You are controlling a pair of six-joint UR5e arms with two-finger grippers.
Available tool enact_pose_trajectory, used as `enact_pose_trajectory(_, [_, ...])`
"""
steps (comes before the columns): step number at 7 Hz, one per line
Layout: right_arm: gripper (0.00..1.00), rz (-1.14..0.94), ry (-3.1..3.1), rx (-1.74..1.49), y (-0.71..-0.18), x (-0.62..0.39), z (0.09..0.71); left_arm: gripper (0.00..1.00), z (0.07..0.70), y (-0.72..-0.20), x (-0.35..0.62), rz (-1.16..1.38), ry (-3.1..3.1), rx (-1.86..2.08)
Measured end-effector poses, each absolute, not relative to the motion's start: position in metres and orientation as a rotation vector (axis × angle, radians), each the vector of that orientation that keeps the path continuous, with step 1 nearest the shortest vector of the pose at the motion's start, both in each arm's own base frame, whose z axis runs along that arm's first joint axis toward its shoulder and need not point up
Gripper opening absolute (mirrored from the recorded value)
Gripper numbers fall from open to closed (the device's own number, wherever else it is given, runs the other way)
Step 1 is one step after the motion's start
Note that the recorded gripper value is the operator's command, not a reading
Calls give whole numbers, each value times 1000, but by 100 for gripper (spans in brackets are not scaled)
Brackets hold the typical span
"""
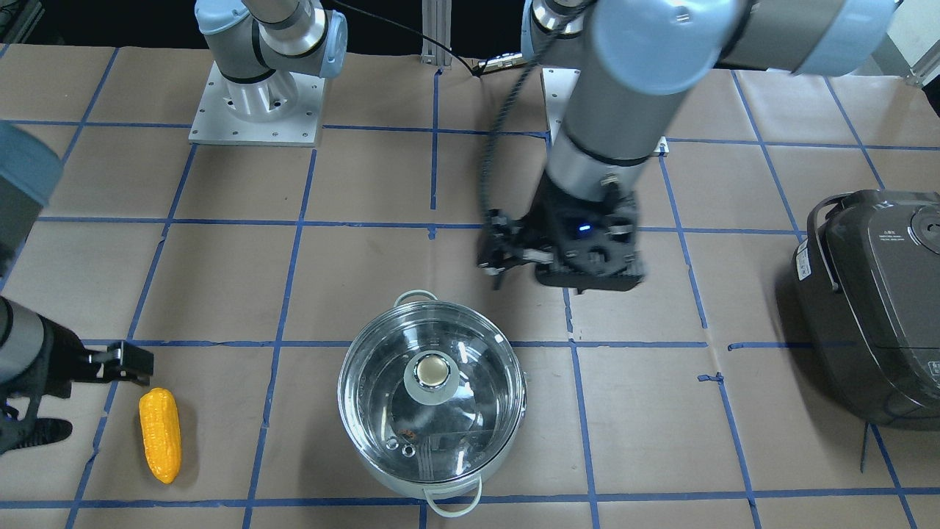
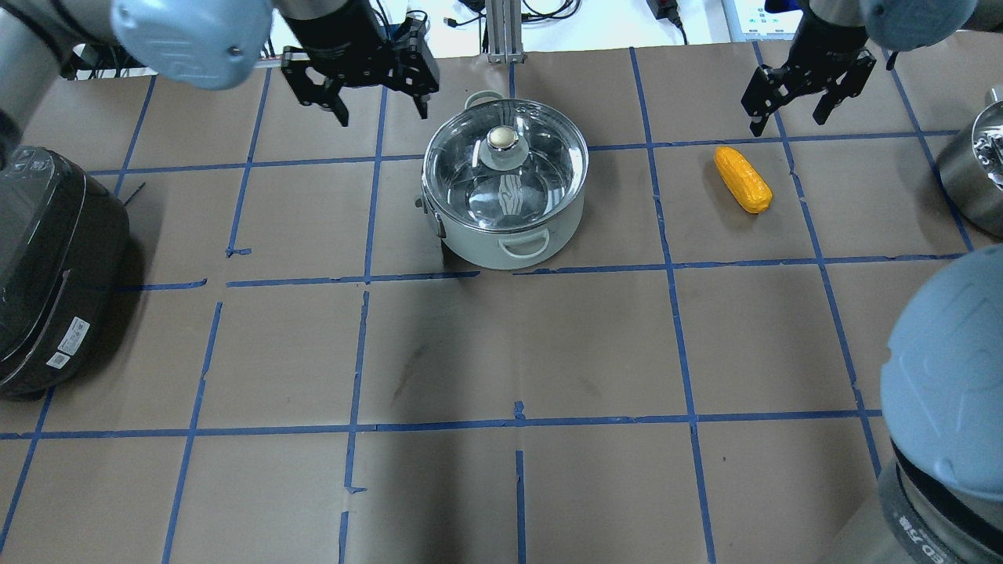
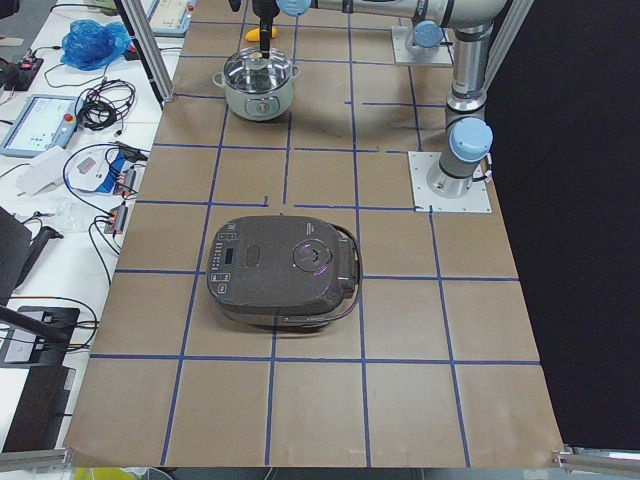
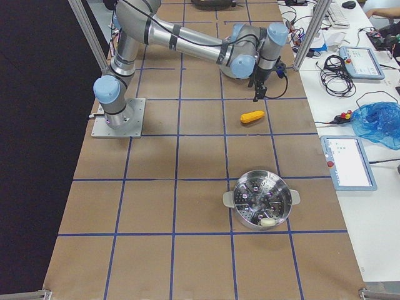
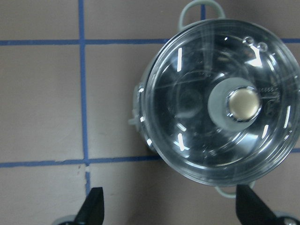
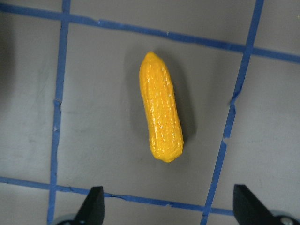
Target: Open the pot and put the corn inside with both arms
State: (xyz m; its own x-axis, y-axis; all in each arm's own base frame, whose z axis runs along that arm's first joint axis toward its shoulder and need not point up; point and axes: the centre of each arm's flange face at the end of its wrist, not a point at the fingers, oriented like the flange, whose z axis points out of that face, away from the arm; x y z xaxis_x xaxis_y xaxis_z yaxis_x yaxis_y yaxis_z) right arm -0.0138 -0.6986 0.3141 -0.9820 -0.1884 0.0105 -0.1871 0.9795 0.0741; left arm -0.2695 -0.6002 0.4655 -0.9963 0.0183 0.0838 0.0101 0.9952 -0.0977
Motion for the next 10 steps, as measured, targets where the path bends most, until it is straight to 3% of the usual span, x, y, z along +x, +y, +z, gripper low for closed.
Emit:
enact_pose_trajectory(2, [92,-101,-3100,403,-718,-22,232,100,436,-630,-346,170,-3034,-30])
enact_pose_trajectory(3, [84,-110,-3107,433,-719,-22,208,100,416,-643,-368,189,-3023,-27])
enact_pose_trajectory(5, [35,-109,-3149,450,-718,-18,189,100,383,-657,-386,194,-3020,-25])
enact_pose_trajectory(6, [18,-104,-3157,451,-718,-17,188,100,378,-657,-387,184,-3028,-31])
enact_pose_trajectory(7, [9,-96,-3157,444,-719,-17,189,100,376,-656,-385,174,-3040,-40])
enact_pose_trajectory(10, [8,-44,-3146,349,-722,-19,216,100,367,-659,-366,144,-3083,-52])
